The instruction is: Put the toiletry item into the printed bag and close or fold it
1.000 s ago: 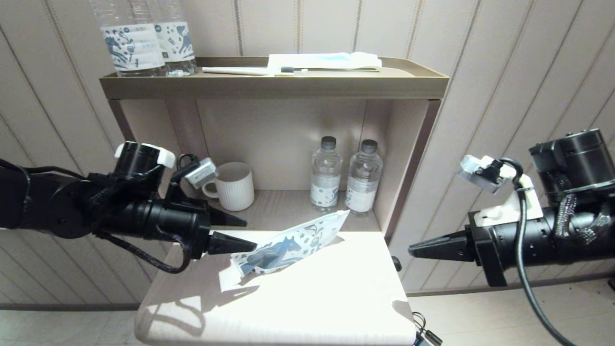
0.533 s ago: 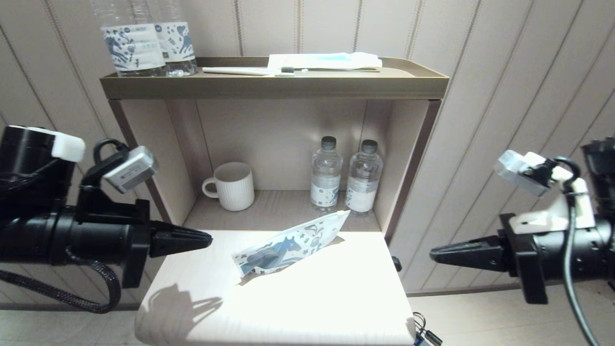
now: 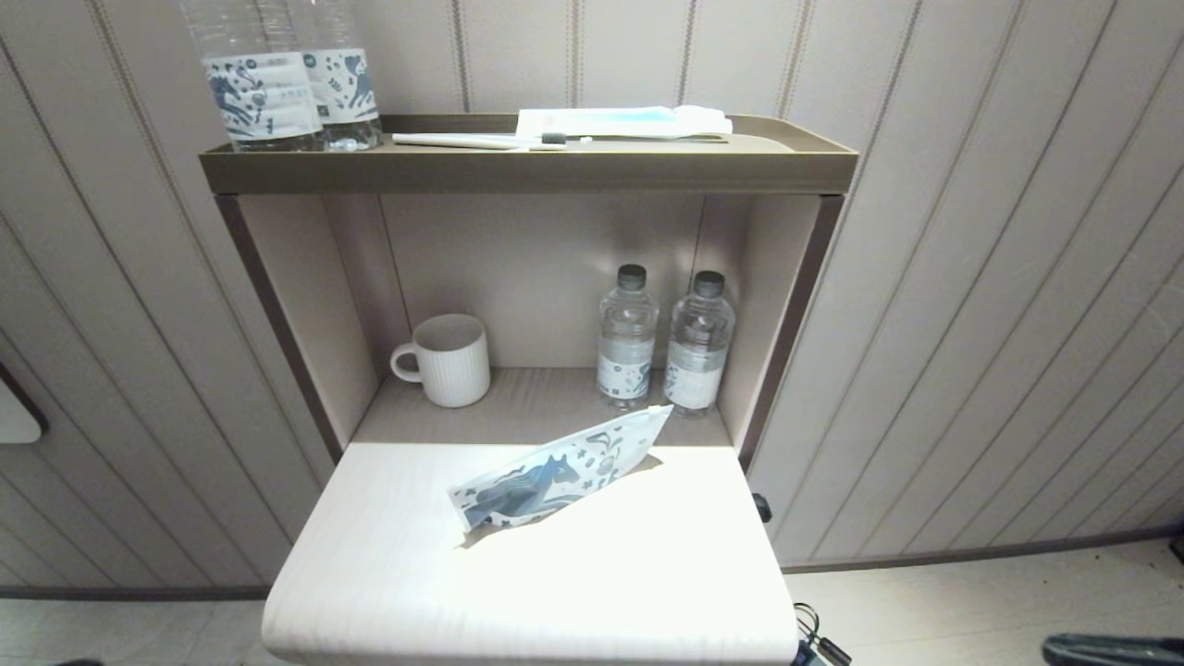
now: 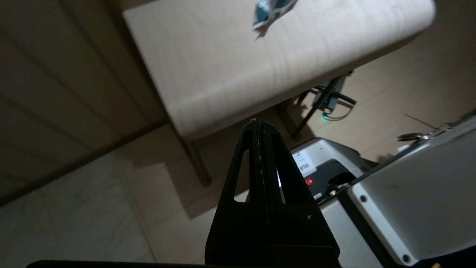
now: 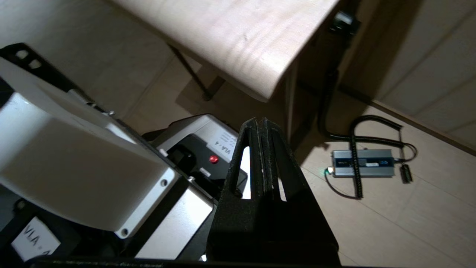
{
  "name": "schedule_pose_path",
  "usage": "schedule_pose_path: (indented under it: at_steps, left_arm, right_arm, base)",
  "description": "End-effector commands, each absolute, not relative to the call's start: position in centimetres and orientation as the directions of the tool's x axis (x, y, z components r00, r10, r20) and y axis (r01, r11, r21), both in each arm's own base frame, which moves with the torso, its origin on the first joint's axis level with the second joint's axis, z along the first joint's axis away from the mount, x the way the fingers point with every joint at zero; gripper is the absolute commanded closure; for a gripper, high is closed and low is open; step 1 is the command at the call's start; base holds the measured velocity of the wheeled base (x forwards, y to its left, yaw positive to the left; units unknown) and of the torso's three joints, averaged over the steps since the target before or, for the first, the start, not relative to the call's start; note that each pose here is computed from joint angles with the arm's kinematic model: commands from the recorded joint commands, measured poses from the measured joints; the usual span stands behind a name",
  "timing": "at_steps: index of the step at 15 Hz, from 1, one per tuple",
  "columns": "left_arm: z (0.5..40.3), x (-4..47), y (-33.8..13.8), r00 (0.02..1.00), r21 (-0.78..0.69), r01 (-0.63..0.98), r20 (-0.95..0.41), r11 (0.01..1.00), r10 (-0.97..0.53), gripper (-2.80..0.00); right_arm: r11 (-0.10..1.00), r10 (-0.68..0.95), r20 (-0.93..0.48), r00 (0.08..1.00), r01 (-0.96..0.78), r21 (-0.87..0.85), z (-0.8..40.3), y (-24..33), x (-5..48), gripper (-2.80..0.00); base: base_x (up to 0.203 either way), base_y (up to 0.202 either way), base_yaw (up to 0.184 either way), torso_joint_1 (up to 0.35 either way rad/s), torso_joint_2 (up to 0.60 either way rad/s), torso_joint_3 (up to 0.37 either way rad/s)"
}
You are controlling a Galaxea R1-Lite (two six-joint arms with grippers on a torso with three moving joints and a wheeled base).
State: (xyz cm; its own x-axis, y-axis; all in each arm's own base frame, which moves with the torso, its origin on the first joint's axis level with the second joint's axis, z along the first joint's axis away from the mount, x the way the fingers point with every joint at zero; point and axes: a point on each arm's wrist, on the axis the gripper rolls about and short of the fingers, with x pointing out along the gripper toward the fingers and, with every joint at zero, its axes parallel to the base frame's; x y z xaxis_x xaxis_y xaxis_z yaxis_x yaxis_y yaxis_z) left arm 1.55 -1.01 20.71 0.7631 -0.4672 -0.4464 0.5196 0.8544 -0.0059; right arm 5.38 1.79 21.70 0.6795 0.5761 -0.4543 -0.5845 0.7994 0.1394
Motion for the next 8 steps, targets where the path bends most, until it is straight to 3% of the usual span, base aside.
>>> schedule_pose_path:
  at_steps: [1,4,8]
  left_arm:
    - [18.3,-3.2,0.4,0.855,0.038,0.402,-0.374,0.915,-0.36,0.0]
    - [14.8,-4.3,0.7,0.87,0.024,0.217,-0.457,0.976,-0.183,0.0]
    - [13.7,-5.3,0.0,0.903,-0.007,0.023,-0.43,1.0,-0.024,0.0]
  right_arm:
    - [0.863,0.489,-0.359,0.795,-0.501,0.068,20.0,1.0,0.7,0.0]
    - [0.943,0.325,-0.318,0.891,-0.332,0.032,16.7,1.0,-2.1,0.0]
    - [0.975,0.216,-0.386,0.897,-0.222,0.029,12.5,1.0,-2.3,0.0]
  base:
    - [0.0,0.0,0.0,0.0,0.0,0.0]
    - [0.0,0.0,0.0,0.0,0.0,0.0]
    - [0.0,0.0,0.0,0.0,0.0,0.0]
